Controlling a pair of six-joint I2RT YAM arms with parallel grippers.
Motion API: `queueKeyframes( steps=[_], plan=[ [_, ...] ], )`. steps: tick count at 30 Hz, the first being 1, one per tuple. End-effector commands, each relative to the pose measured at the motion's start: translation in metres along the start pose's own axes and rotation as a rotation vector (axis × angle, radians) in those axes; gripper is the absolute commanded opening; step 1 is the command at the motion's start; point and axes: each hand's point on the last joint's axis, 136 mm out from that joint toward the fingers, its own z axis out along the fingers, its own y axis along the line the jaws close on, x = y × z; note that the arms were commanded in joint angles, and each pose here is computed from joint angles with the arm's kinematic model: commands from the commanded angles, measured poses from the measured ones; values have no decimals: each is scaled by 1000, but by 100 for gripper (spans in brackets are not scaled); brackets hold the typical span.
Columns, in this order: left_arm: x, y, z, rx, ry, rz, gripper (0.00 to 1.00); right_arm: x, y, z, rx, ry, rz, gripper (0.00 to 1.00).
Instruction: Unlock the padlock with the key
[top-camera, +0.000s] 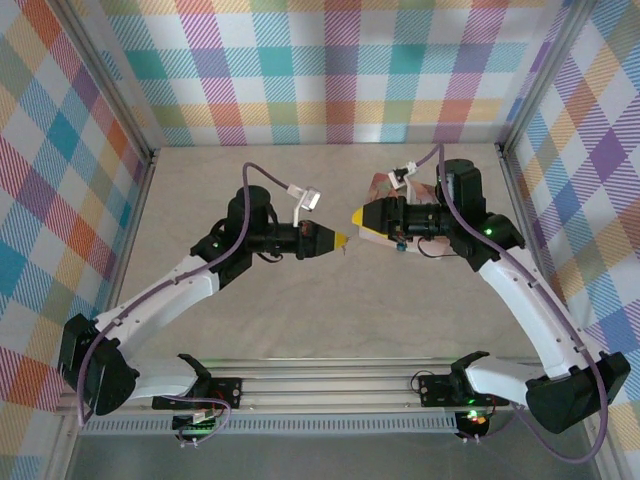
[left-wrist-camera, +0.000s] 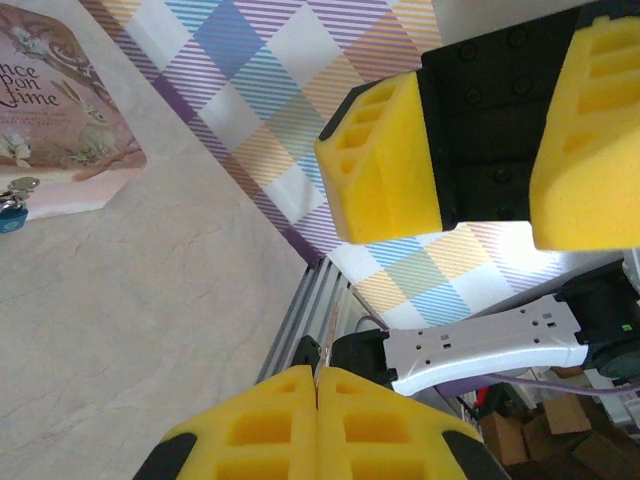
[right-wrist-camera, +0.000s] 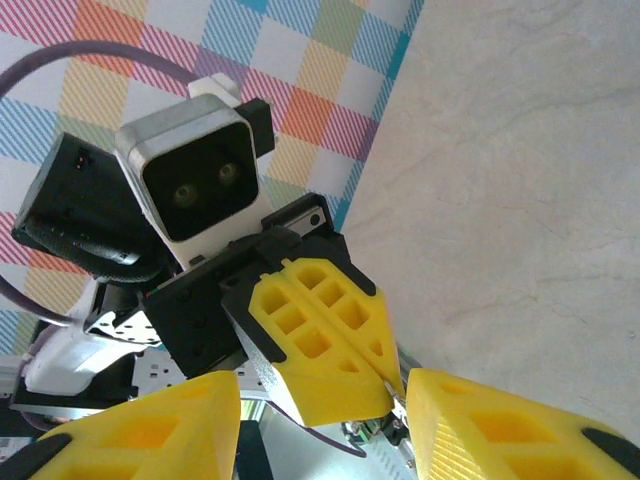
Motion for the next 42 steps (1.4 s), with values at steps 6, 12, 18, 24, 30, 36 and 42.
queueKeyframes(
  steps=[6, 12, 18, 24, 30, 36, 42],
  plan=[
    [-14, -17, -10, 20, -75, 22, 0, -1, -1, 1, -12, -46, 40, 47],
    [-26, -32, -13, 82, -134, -3, 0, -3, 2, 4, -37, -58, 57, 41],
    [-25, -35, -16, 85, -137, -6, 0, 0, 8, 9, -55, -45, 46, 27],
    [-23, -39, -20, 89, -142, -9, 0, 3, 12, 13, -62, -41, 31, 18],
    [-17, -39, -21, 83, -124, -27, 0, 5, 20, 15, -86, -34, 4, 0],
    [-16, -40, -26, 50, -121, -19, 30, 9, 31, 7, -83, -3, -73, 0],
    [-8, -53, -37, 41, -49, 42, 52, 24, 47, 1, -106, 130, -208, 0]
  ],
)
